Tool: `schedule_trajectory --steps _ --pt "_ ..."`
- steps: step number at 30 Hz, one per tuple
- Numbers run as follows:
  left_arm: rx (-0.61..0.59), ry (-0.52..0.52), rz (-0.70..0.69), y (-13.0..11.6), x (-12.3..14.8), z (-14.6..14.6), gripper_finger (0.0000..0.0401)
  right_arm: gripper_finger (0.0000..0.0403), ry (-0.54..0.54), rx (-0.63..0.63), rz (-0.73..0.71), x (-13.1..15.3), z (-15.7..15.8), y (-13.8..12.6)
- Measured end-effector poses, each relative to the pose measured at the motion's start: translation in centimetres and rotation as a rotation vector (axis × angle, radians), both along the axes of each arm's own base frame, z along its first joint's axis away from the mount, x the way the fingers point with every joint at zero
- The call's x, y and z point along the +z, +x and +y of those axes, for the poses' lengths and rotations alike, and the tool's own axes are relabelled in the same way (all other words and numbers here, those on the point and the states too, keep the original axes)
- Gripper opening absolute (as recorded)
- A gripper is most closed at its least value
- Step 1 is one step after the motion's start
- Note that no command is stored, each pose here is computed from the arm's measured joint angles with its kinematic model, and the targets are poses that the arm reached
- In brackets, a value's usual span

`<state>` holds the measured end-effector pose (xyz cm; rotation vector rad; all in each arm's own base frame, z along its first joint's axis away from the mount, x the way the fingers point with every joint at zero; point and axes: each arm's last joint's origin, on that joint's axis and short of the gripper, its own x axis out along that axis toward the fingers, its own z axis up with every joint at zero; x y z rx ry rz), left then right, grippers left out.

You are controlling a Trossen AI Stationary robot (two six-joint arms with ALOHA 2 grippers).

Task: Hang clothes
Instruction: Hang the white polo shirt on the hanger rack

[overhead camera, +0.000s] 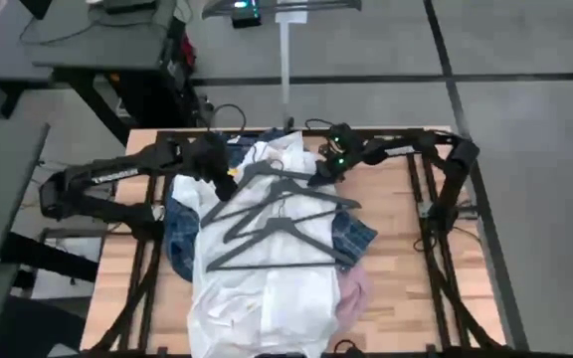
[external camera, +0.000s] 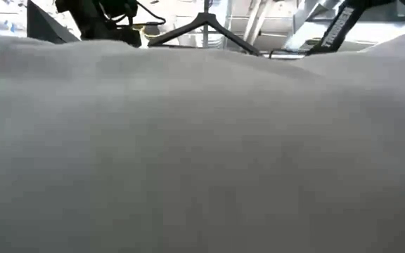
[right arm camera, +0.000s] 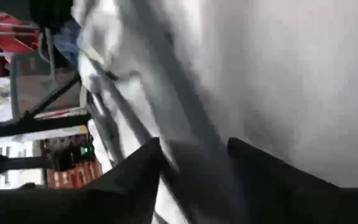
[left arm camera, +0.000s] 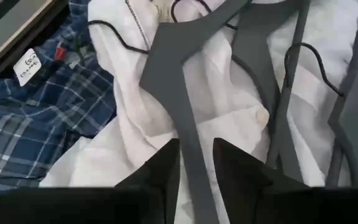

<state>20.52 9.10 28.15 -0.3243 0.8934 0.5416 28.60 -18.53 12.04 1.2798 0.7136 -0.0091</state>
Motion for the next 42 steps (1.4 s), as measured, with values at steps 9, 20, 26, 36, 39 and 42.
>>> schedule_trajectory --steps 9,20,26,36,39,42 --pt "0.006 -0.002 -0.006 0.0 0.0 0.0 0.0082 0.0029 -0.084 0.001 -0.180 2.2 -1.3 0.3" --pt "0.039 0.019 -0.085 0.4 2.5 0.3 0.0082 0.0025 -0.298 -0.080 -0.379 11.8 -1.1 -3.1" --pt "0.113 0.047 -0.171 0.0 4.9 1.8 0.0089 0.0025 -0.421 -0.209 -0.404 16.6 -1.0 -7.8" --pt "0.116 -0.120 -0.121 2.7 0.5 7.8 0.0171 0.0025 -0.548 -0.341 -0.321 19.4 0.2 -13.5" --pt "0.148 -0.142 -0.073 3.5 -1.7 10.5 0.0187 0.0025 -0.560 -0.365 -0.318 19.8 0.4 -14.2" --pt "0.161 -0.212 -0.024 3.6 -3.7 12.7 0.0191 0.0025 -0.582 -0.382 -0.323 20.2 0.7 -14.7"
